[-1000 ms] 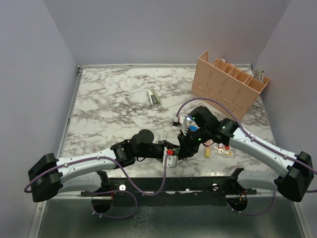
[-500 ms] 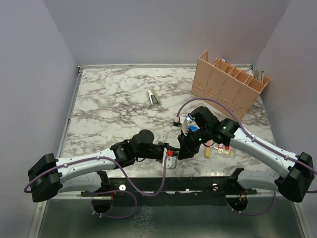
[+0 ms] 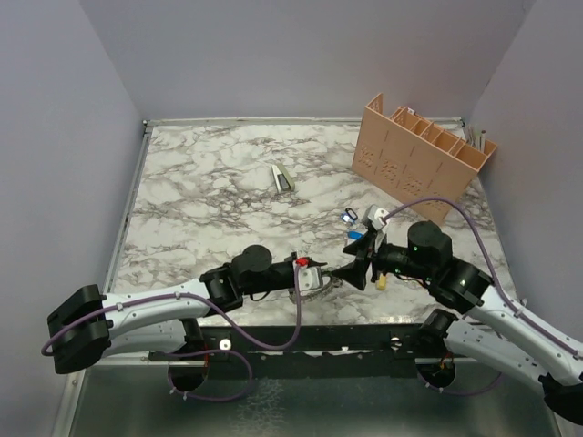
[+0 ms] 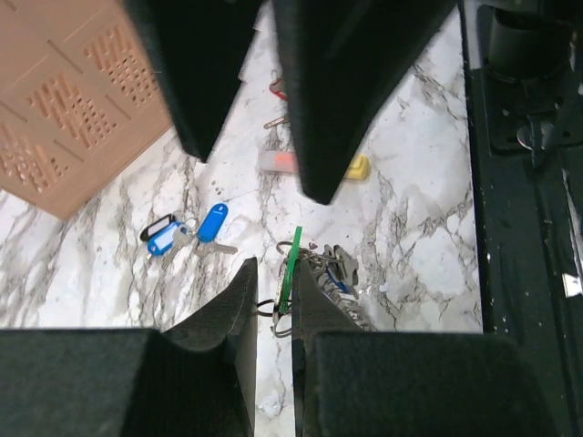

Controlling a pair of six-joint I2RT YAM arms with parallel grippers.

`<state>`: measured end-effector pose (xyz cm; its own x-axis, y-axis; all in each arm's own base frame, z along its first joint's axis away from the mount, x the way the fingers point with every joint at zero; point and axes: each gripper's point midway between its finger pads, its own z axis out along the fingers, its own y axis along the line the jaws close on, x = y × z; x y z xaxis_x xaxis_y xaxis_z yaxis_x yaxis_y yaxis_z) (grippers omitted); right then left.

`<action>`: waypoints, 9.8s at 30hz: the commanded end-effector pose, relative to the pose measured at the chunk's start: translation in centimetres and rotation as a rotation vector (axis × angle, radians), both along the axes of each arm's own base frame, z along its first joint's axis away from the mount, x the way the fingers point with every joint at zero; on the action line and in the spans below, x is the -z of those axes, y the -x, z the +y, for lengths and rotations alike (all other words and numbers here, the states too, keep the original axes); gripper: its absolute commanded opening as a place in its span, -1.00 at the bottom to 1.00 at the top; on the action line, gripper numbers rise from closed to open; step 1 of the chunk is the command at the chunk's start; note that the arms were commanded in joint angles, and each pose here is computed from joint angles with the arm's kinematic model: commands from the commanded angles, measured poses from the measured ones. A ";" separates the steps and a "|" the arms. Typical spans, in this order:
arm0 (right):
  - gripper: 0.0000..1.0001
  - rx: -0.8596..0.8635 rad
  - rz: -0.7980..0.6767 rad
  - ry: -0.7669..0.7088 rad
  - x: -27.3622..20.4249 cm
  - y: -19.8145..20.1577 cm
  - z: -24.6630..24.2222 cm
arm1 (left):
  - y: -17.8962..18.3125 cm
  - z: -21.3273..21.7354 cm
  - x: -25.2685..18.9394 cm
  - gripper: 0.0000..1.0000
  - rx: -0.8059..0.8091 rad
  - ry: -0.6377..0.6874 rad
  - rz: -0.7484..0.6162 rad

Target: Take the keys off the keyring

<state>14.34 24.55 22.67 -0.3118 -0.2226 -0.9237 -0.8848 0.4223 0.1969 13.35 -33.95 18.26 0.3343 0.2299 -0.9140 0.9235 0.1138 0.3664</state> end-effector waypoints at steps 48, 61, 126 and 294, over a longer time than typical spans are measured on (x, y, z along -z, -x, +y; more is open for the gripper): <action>-0.99 -0.084 -0.276 -0.371 3.1 -1.3 3.8 | -2.3 1.8 -4.4 -1.00 -0.338 0.456 0.380; -0.99 -0.089 -0.265 -0.415 2.3 -0.7 3.5 | -4.3 6.1 -4.9 -1.00 -0.555 0.628 0.489; -0.99 -0.097 -0.236 -0.440 5.5 -1.4 5.0 | -3.8 5.2 -1.3 -1.00 -0.587 0.593 0.678; -0.99 -0.321 -0.466 -0.284 5.9 1.7 3.1 | 0.7 3.5 3.1 -1.00 0.023 0.263 0.454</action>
